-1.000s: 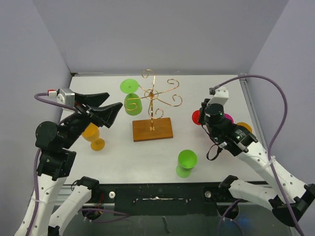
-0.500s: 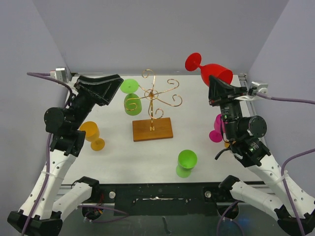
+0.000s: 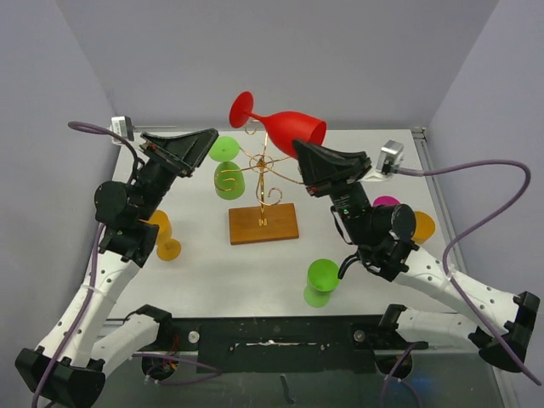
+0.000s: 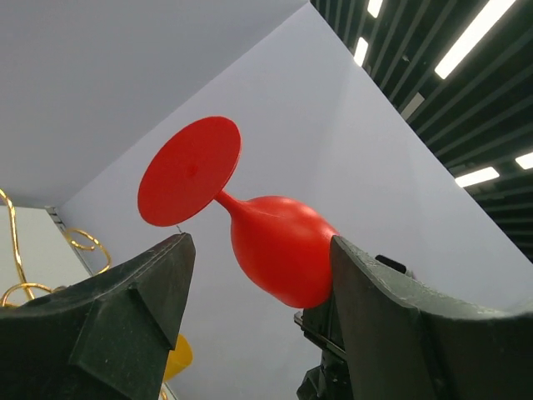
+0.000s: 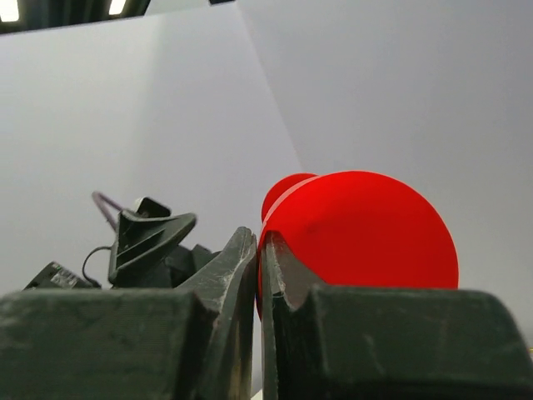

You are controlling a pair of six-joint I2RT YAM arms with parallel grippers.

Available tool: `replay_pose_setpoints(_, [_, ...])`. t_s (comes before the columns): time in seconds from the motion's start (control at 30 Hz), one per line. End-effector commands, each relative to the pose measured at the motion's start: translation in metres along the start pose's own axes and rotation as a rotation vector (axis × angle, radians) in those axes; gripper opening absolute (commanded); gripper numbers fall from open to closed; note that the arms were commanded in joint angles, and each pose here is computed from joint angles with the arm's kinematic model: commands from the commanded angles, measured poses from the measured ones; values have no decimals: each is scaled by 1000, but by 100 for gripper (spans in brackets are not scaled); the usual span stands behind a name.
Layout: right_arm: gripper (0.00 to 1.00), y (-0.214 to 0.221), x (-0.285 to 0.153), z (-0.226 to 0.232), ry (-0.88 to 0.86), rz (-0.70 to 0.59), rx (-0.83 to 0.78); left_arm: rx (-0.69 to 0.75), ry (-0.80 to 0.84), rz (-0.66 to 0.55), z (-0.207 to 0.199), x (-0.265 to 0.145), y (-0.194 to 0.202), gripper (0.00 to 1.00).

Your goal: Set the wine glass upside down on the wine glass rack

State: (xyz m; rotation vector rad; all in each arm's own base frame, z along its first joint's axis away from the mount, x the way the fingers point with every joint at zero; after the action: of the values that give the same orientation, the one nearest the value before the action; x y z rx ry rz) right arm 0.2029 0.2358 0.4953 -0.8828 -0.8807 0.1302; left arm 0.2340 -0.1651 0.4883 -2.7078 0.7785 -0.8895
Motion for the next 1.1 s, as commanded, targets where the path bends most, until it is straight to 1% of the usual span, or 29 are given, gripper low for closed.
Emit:
replay_pose_setpoints(0.0, [0, -23, 14, 29, -39, -145, 26, -20, 44, -15, -1, -8, 5, 64])
replay_pose_setpoints(0.07, [0, -15, 17, 38, -49, -138, 21, -32, 3, -54, 9, -16, 3, 64])
replay_pose_setpoints(0.27, [0, 7, 23, 65, -94, -122, -16, -46, -48, -153, 8, -35, -6, 64])
replay_pose_setpoints(0.57, [0, 26, 26, 86, -159, -96, -19, -109, -21, -204, -2, -39, -13, 63])
replay_pose_setpoints(0.67, [0, 29, 25, 89, -176, -91, -31, -126, -33, -232, -1, -37, -17, 60])
replay_pose_setpoints(0.73, [0, 29, 24, 90, -184, -85, -45, -148, -40, -222, 4, -33, -16, 60])
replay_pose_setpoints(0.9, [0, 35, 23, 101, -267, -32, -92, -176, -32, -175, 5, -21, -12, 59])
replay_pose_setpoints(1.07, [0, 42, 20, 103, -298, -11, -114, -228, -12, -196, 7, -21, -13, 56])
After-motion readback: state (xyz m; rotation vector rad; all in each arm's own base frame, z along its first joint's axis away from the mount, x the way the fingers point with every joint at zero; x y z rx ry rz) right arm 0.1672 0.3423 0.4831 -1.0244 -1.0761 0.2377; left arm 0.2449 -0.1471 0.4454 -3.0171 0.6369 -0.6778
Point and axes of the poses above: each gripper's point midway between its finger pads, its own x axis out along the fingers, its own z axis along the line the jaws close on, y = z × x, the point moved 4 cm from there along -x, back along the fingers, and after that the axes turned 5 degrees about -x, right-handed, at the moved point
